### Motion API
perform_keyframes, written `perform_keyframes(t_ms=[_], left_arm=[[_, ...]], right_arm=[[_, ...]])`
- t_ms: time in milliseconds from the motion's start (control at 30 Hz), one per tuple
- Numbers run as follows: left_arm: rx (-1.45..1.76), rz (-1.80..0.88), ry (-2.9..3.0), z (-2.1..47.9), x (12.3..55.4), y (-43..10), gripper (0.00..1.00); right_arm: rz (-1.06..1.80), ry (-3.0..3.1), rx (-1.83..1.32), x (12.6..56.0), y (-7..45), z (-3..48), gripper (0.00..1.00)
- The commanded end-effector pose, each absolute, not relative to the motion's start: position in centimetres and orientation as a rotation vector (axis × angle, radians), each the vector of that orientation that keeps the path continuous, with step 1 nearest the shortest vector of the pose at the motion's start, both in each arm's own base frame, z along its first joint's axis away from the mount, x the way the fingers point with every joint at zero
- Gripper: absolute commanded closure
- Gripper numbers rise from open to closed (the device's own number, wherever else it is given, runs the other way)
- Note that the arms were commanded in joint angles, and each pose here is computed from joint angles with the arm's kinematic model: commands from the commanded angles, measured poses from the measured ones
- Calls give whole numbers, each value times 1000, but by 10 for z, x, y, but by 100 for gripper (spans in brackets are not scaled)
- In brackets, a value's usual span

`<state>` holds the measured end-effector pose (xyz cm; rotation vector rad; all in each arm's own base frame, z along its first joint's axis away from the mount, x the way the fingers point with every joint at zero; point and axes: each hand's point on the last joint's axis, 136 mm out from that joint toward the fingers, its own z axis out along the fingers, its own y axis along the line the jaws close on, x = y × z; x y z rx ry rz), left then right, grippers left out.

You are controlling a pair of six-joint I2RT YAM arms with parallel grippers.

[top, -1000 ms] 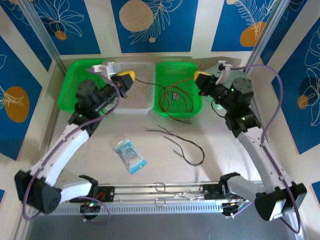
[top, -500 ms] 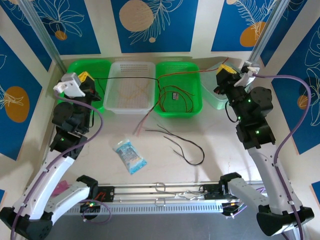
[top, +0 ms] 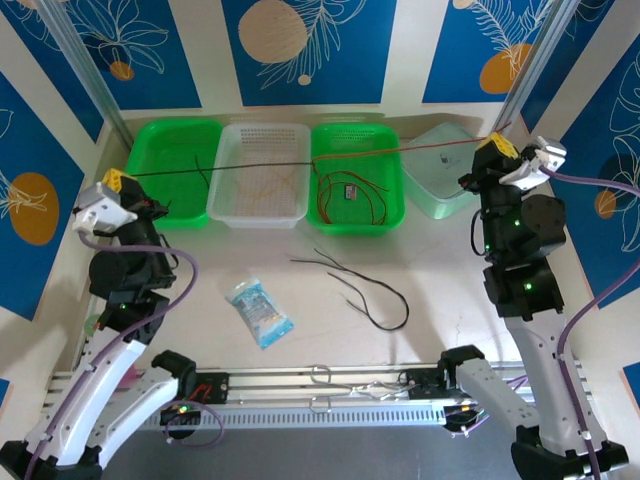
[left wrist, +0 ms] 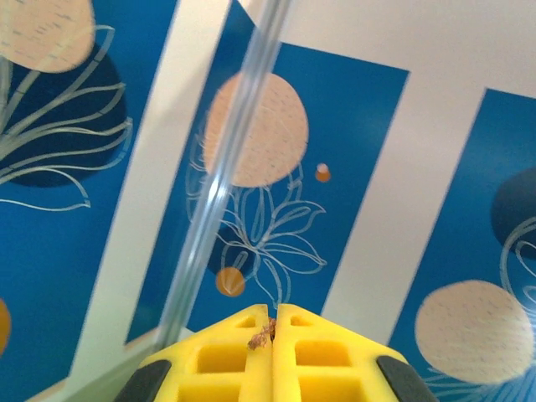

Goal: Untangle the cables

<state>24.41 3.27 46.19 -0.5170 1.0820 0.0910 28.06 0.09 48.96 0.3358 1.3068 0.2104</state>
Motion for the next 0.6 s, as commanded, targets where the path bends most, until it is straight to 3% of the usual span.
perform_keyframes(t_ms=[0, 567], left_arm=[[-682, 189, 1000, 465, 216, 66, 100], [-744, 385, 870, 484, 169, 94, 100]], right_arm=[[24, 1237, 543, 263, -48, 487, 100], [-154, 1182, 763, 222, -119, 465, 100]])
